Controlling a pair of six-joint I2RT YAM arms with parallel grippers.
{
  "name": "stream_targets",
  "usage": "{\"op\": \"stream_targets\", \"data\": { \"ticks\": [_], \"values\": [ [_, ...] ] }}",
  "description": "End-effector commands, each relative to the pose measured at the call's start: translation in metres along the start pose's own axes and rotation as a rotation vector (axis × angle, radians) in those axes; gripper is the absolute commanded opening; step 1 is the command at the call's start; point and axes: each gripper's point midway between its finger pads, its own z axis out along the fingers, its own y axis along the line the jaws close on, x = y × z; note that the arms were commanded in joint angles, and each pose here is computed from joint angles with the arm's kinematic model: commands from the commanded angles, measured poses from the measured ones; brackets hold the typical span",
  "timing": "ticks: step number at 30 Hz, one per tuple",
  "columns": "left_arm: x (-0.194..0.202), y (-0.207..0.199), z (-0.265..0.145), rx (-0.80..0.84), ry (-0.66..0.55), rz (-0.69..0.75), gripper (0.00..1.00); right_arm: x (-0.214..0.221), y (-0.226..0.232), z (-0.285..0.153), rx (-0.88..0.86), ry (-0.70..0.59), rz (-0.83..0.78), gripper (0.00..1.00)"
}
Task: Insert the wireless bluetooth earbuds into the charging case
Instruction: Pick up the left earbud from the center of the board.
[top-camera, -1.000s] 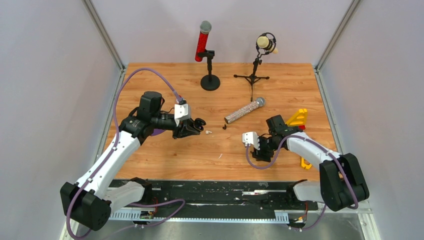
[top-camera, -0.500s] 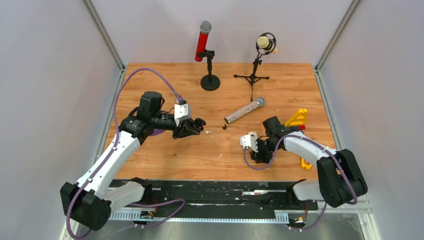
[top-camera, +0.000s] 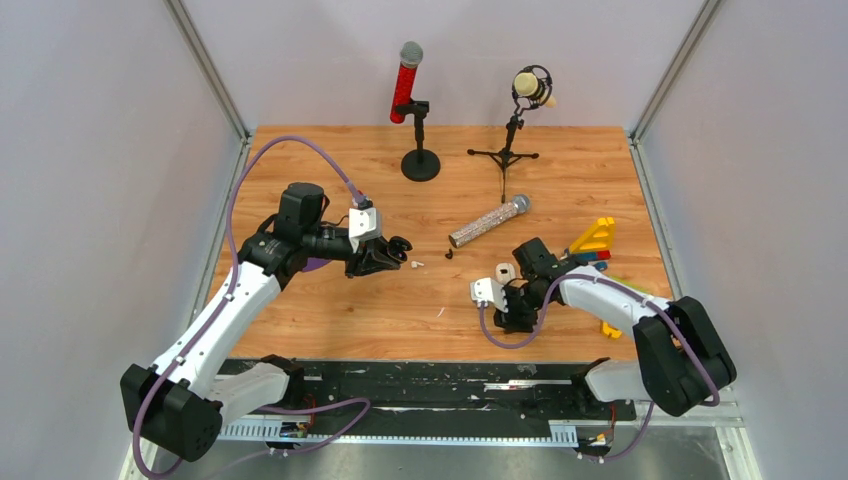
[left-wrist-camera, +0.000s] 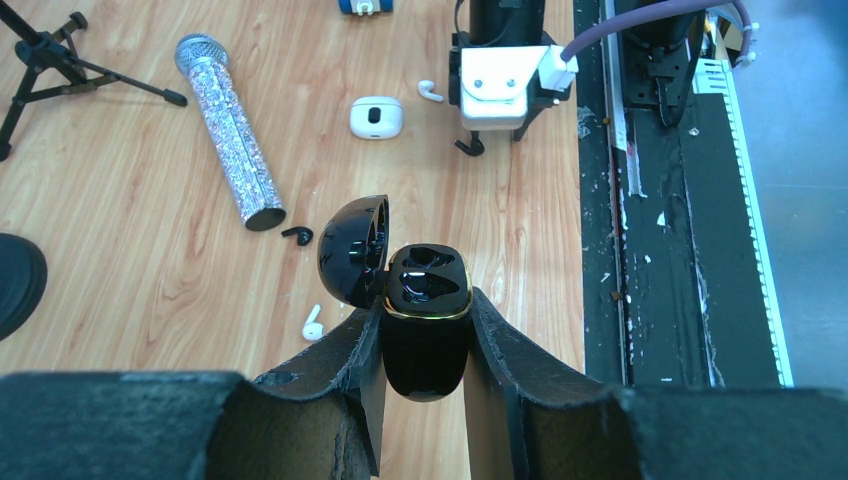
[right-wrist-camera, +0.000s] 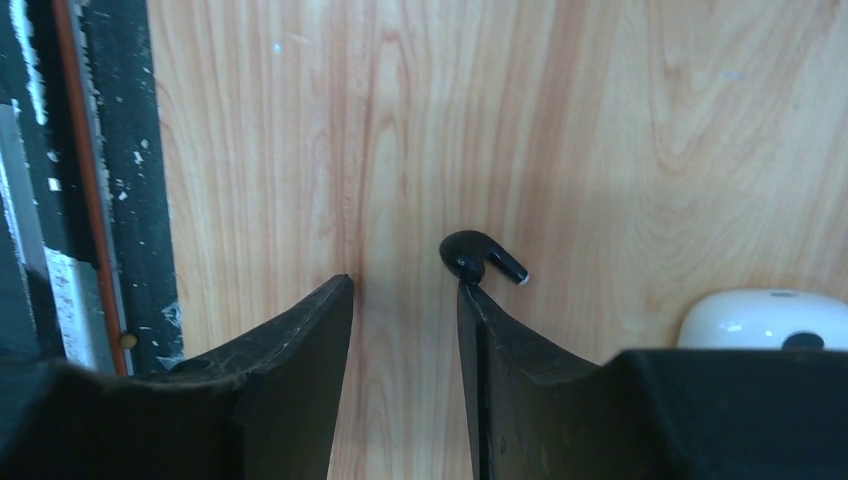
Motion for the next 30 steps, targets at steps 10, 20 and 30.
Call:
{"op": "stream_targets", "data": {
  "ticks": [10,20,30],
  "values": [
    [-0.009,-0.003,-0.002,0.007,-0.026,0.044,0.2,-0.034,0.012,-0.018,-0.029,0.012,-0.063,0.39],
    [-0.007,0.0,-0.001,0.004,-0.018,0.035,0.2,-0.07,-0.015,-0.04,0.063,0.038,-0.272,0.45],
    [-0.006,0.001,-0.001,-0.002,-0.012,0.035,0.19,-0.053,-0.014,-0.014,0.016,0.228,-0.372,0.45]
  ]
}}
